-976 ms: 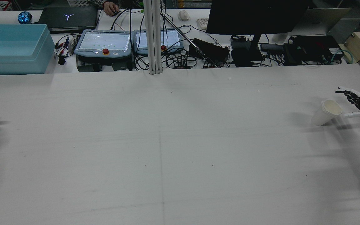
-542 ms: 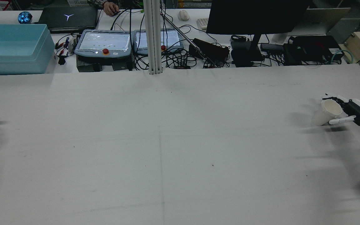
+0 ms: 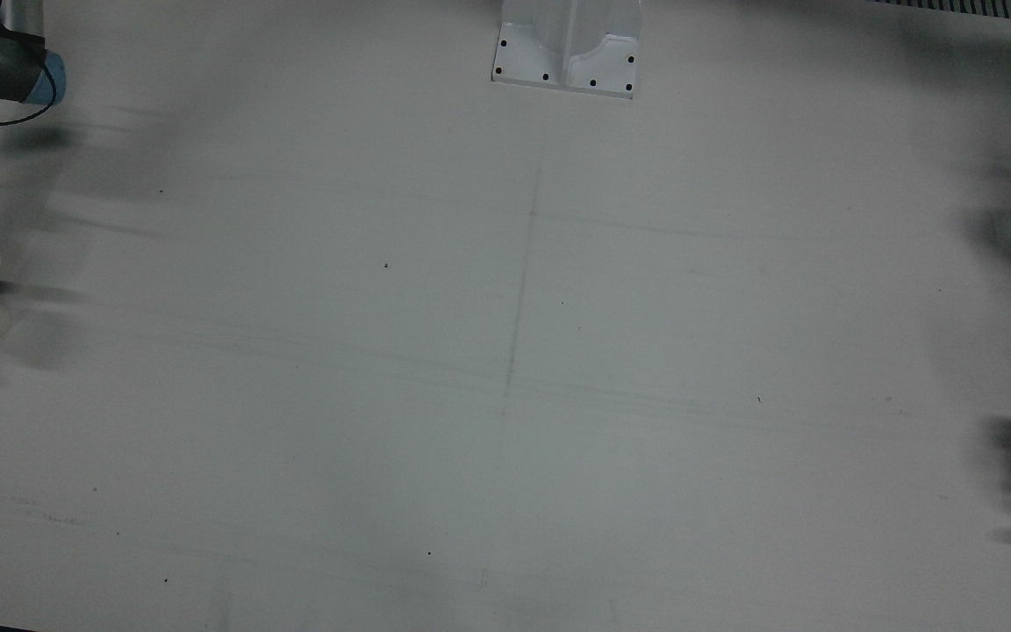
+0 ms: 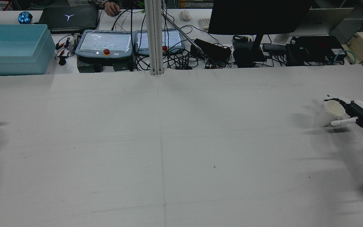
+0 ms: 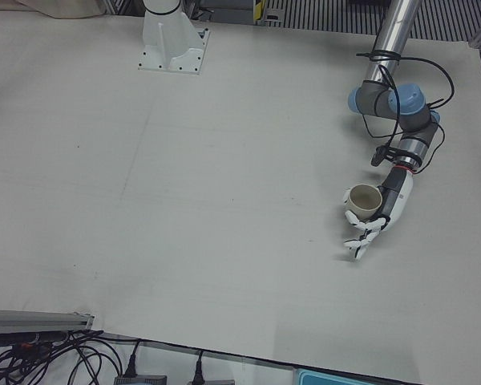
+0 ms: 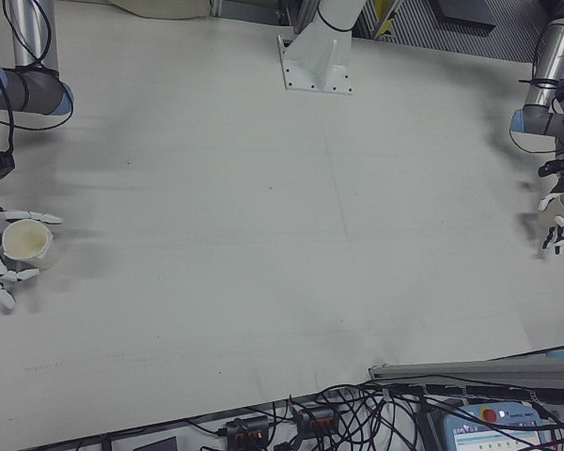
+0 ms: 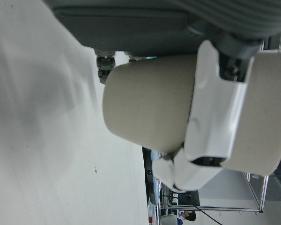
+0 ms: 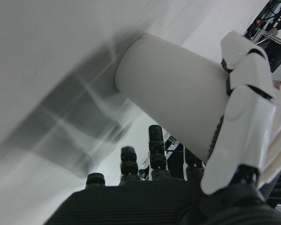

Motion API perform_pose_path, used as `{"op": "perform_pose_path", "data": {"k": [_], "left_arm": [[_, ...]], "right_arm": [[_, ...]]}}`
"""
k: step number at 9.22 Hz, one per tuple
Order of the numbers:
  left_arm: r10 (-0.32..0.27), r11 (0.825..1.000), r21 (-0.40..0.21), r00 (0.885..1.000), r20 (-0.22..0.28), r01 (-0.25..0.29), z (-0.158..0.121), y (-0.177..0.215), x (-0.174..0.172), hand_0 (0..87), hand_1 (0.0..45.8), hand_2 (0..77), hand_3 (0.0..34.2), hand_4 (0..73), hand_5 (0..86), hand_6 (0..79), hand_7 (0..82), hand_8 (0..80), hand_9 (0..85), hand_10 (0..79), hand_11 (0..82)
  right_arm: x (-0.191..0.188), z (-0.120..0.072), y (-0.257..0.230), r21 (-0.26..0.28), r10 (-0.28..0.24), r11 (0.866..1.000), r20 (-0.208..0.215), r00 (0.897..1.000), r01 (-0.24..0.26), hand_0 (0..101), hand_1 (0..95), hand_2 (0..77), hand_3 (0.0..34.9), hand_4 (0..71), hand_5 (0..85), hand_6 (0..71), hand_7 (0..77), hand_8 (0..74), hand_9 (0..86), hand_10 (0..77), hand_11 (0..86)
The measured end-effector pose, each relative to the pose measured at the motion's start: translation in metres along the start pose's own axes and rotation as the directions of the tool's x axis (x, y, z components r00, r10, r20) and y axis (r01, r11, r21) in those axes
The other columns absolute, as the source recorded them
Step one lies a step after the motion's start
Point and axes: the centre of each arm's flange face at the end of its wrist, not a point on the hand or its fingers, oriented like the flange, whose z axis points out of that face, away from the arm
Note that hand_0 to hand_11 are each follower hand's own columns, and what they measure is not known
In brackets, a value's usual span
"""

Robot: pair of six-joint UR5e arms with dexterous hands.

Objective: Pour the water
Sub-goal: 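Lift both cups, raising the right hand's cup high above the table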

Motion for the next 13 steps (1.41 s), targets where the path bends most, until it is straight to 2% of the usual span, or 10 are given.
{"op": "perform_pose_path", "data": {"k": [2,3,6,7,8,9,10,11,12,13], "left_arm": [[0.001,1.000,0.010,1.000,-0.002,-0.001,-0.018,-0.010,0.004,68.5,25.1,40.4,8.1,49.1,43.1,14.2,27.8,6.0,6.5,7.6,12.5],[0.000,1.000,0.012,1.000,-0.007,0.000,-0.030,-0.015,0.006,68.5,25.1,40.4,8.1,49.1,43.1,14.2,27.8,6.0,6.5,7.6,12.5],[-0.028,1.000,-0.016,0.999,-0.016,0.028,-0.034,0.000,0.010,68.3,24.0,40.9,8.0,48.5,43.1,14.2,28.4,6.0,6.5,7.6,12.5],[-0.034,0.999,-0.035,0.999,-0.001,0.034,-0.020,0.028,0.006,68.3,24.0,40.9,8.0,48.5,43.1,14.2,28.9,6.0,6.5,7.6,12.5],[-0.038,0.998,-0.057,0.999,0.024,0.039,-0.003,0.065,-0.001,68.3,24.0,40.9,8.0,48.5,43.1,14.2,28.9,6.0,6.0,4.9,12.0],[-0.047,0.995,-0.080,0.997,0.061,0.052,0.019,0.102,-0.016,68.6,24.0,40.9,8.2,48.5,43.1,15.3,30.0,5.4,6.0,7.1,12.0],[-0.057,0.992,-0.104,0.992,0.115,0.069,0.050,0.139,-0.042,80.6,24.0,40.9,7.8,49.1,43.1,16.9,30.0,5.4,6.0,7.1,12.0],[-0.064,0.988,-0.126,0.982,0.178,0.087,0.082,0.176,-0.073,80.6,24.0,40.9,7.8,49.1,43.1,19.6,32.2,5.4,7.1,7.1,12.0],[-0.070,0.984,-0.145,0.969,0.236,0.107,0.109,0.212,-0.107,80.4,24.0,40.9,8.0,49.1,43.1,20.7,33.3,5.4,7.1,7.1,12.0],[-0.077,0.979,-0.162,0.955,0.286,0.128,0.134,0.250,-0.141,80.2,24.0,40.9,7.8,49.6,42.5,19.1,31.6,6.0,4.9,7.1,12.0]], "right_arm": [[-0.018,0.011,0.030,0.009,-0.048,0.999,-0.010,0.999,0.048,58,14.7,28.9,11.3,21.3,61.1,26.2,46.4,18.5,27.8,4.9,3.3],[-0.031,0.016,0.048,0.008,-0.071,0.997,-0.007,0.997,0.071,61,22.9,32.7,11.5,24.0,69.8,29.5,53.5,23.5,36.5,9.8,15.8],[-0.096,0.024,0.129,-0.003,-0.083,0.996,0.060,0.995,0.084,64,24.5,34.4,11.6,25.1,69.8,31.1,53.5,23.5,36.5,11.4,19.1],[-0.134,0.022,0.168,-0.012,-0.075,0.997,0.111,0.991,0.077,67,25.6,34.9,11.5,25.1,69.8,31.1,52.4,23.5,34.9,11.4,19.1],[-0.178,0.014,0.211,-0.018,-0.062,0.998,0.183,0.981,0.067,67,25.6,34.9,11.5,25.1,69.8,31.1,52.4,23.5,34.9,11.4,19.1],[-0.226,0.003,0.256,-0.024,-0.045,0.998,0.270,0.962,0.053,67,25.6,35.5,11.5,25.1,69.8,32.2,52.4,23.5,34.9,11.4,19.1],[-0.274,-0.007,0.304,-0.037,-0.021,0.999,0.361,0.932,0.037,67,26.2,35.5,11.5,27.3,69.3,33.3,52.4,23.5,34.9,11.4,19.1],[-0.312,-0.014,0.346,-0.055,0.004,0.998,0.435,0.900,0.022,67,26.2,35.5,11.7,30.5,68.7,36.0,52.4,24.0,34.9,11.4,19.1],[-0.338,-0.018,0.377,-0.070,0.020,0.997,0.488,0.873,0.016,71,26.2,36.5,11.5,32.2,68.7,39.8,57.3,25.6,36.0,11.4,19.1],[-0.352,-0.018,0.402,-0.084,0.018,0.996,0.520,0.854,0.030,80,27.8,38.2,11.8,33.3,69.8,44.2,66.0,26.2,38.7,12.5,22.4]]}}
